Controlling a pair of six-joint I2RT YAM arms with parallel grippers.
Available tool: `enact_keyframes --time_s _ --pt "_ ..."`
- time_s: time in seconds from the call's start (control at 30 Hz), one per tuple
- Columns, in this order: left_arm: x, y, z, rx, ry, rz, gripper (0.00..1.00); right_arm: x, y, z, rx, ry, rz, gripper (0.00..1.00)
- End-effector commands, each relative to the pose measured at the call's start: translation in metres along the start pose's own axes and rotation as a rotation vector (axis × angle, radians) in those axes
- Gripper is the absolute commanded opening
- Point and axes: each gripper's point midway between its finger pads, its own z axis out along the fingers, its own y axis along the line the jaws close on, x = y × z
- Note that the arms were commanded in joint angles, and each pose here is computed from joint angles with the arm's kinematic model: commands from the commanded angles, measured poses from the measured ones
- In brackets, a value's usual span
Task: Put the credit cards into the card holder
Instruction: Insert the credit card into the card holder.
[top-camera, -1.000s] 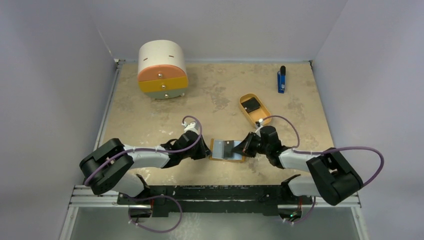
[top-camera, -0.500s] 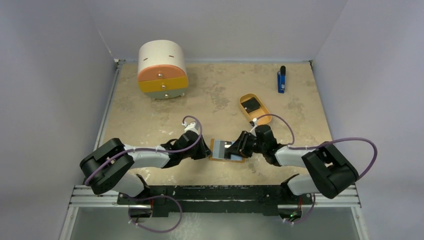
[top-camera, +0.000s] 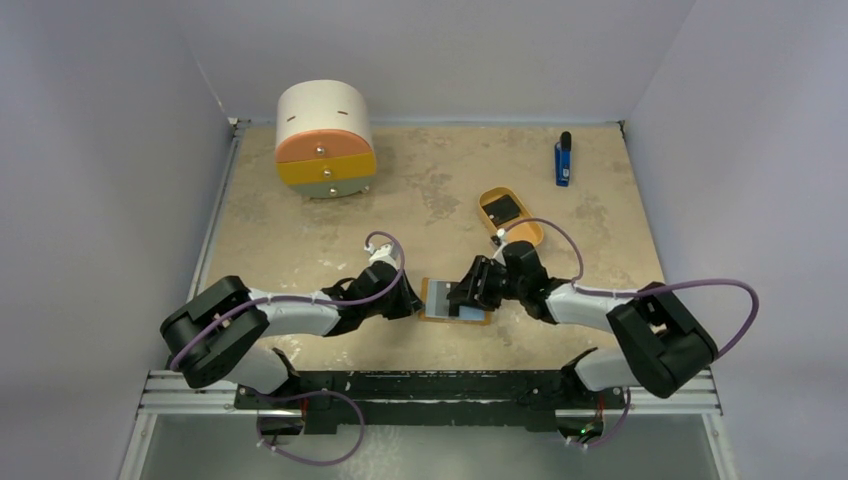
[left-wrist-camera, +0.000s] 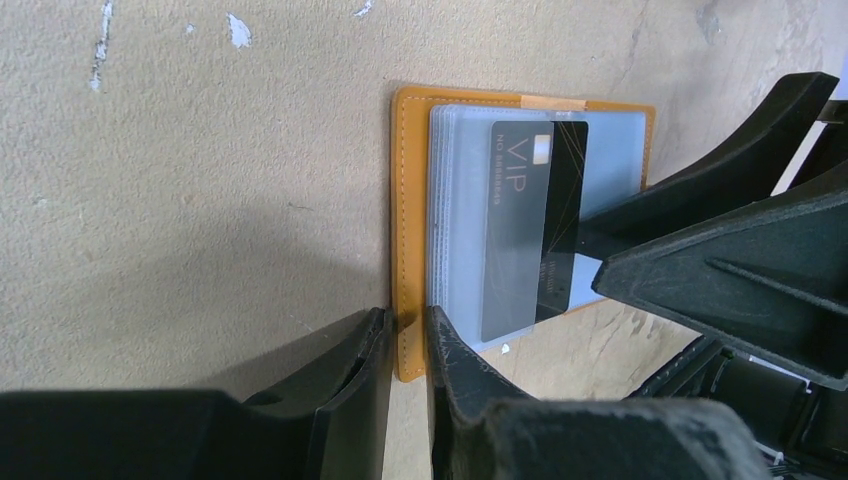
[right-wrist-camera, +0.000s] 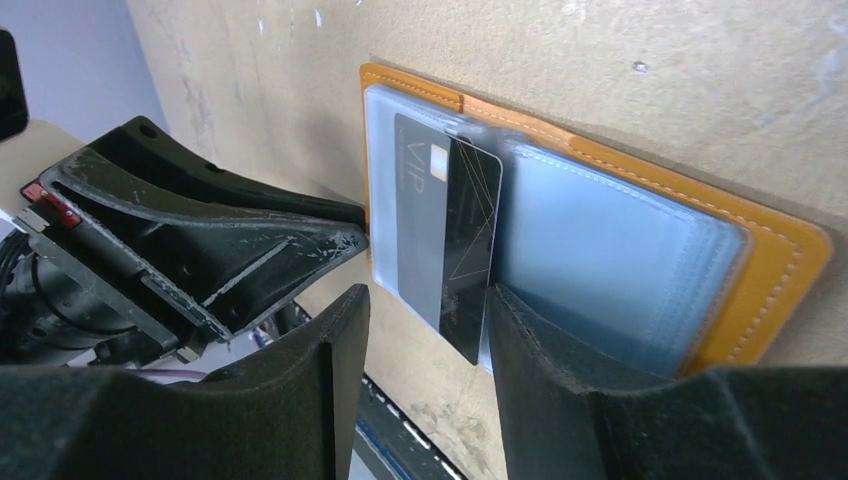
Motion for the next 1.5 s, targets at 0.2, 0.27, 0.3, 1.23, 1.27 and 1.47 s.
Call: enact_keyframes --time_s 0.2,0.27,0.3,1.23,1.27,1.47 --pt "-0.004 -0.01 0.004 0.029 -0.006 -0.003 0.17 -0.003 0.021 0.015 0.01 0.015 -0.112 0.5" --pt "-0.003 -0.009 0.004 0.028 -0.005 -0.003 0.17 -0.001 0.024 0.018 0.01 0.023 -0.122 0.49" --pt "-0.004 -0.01 0.004 0.029 -0.007 -0.003 0.17 0.0 0.025 0.019 0.008 0.028 -0.128 0.49" --pt "-0.039 0.013 -0.057 -0.089 -0.191 -0.006 0.17 -0.004 0.055 0.026 0.031 0.017 -0.204 0.51" --pt "-0.04 0.013 -0.059 -0.091 -0.195 -0.004 0.17 -0.006 0.054 0.022 0.044 0.007 -0.209 0.52" --pt "-0.062 0.003 -0.076 -0.1 -0.263 0.023 0.18 -0.027 0.084 -0.026 0.078 -0.094 -0.257 0.57"
